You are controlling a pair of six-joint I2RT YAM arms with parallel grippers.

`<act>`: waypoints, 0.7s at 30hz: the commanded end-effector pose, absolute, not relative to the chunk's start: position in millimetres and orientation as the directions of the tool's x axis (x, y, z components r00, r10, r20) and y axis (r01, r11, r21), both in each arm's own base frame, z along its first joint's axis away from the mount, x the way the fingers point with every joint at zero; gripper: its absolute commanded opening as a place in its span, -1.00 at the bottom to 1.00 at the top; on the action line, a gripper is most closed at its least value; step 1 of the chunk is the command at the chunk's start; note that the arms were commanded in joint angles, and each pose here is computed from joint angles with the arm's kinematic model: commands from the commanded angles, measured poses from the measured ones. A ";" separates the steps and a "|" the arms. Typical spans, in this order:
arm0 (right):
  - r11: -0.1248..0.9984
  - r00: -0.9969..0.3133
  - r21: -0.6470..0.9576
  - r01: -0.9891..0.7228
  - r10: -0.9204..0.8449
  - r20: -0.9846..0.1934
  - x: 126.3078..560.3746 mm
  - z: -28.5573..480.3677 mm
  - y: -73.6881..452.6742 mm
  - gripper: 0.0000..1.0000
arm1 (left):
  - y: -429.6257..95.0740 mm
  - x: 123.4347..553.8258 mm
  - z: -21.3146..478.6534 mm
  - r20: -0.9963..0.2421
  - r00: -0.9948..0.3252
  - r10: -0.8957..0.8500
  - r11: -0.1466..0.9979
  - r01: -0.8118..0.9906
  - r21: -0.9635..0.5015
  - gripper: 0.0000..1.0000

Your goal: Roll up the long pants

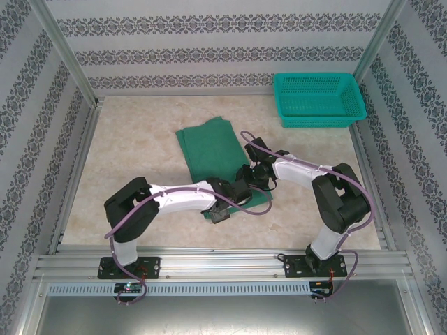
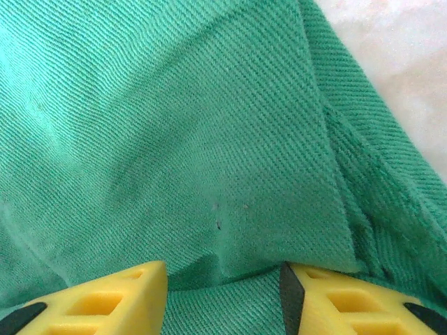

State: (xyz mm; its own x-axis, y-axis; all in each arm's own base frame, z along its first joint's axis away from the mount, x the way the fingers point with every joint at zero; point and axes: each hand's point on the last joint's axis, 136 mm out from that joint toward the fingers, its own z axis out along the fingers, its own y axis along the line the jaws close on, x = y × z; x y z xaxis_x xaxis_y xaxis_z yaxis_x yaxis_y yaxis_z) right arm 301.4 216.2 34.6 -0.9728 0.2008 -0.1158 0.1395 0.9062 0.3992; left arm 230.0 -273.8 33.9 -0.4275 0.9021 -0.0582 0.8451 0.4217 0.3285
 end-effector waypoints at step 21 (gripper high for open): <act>0.897 -0.972 0.421 0.133 0.201 -0.120 308.2 36.2 220.7 -0.02 | -250.6 195.8 -56.6 0.294 -0.473 0.831 0.488 0.872 0.023 -0.07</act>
